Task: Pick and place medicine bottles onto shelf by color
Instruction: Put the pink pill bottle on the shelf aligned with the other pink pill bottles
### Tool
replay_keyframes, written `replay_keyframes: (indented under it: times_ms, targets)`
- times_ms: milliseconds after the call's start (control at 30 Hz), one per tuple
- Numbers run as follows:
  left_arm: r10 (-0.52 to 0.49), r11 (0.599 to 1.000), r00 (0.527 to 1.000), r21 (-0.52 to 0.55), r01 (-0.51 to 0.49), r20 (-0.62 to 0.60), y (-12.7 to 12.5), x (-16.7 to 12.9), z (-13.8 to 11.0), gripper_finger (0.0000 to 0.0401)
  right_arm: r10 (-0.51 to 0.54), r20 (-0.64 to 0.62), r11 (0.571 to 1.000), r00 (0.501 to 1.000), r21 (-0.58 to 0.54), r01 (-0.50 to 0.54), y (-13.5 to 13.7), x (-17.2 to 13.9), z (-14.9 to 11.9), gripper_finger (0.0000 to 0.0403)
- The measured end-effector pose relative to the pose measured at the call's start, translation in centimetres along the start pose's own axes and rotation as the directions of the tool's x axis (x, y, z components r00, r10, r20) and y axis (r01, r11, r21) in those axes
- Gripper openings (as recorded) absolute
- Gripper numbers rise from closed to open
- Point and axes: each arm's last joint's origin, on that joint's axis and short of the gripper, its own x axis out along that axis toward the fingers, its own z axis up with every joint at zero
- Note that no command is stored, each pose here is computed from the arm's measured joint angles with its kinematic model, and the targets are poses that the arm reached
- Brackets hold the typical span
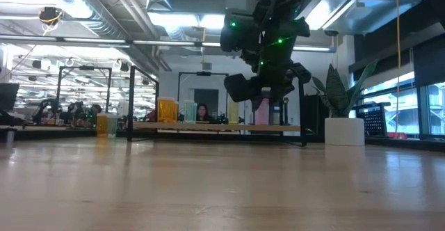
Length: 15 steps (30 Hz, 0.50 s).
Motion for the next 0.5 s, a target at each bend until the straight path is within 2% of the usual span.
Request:
replay_keyframes:
  times_ms: [500]
  targets:
    - [-0.001, 1.000, 1.000, 0.000, 0.001, 0.000, -0.01, -0.01, 0.00, 0.0151, -0.029, -0.005, 0.998, 1.000, -0.051, 0.028, -0.35, -0.05, -0.15, 0.0197]
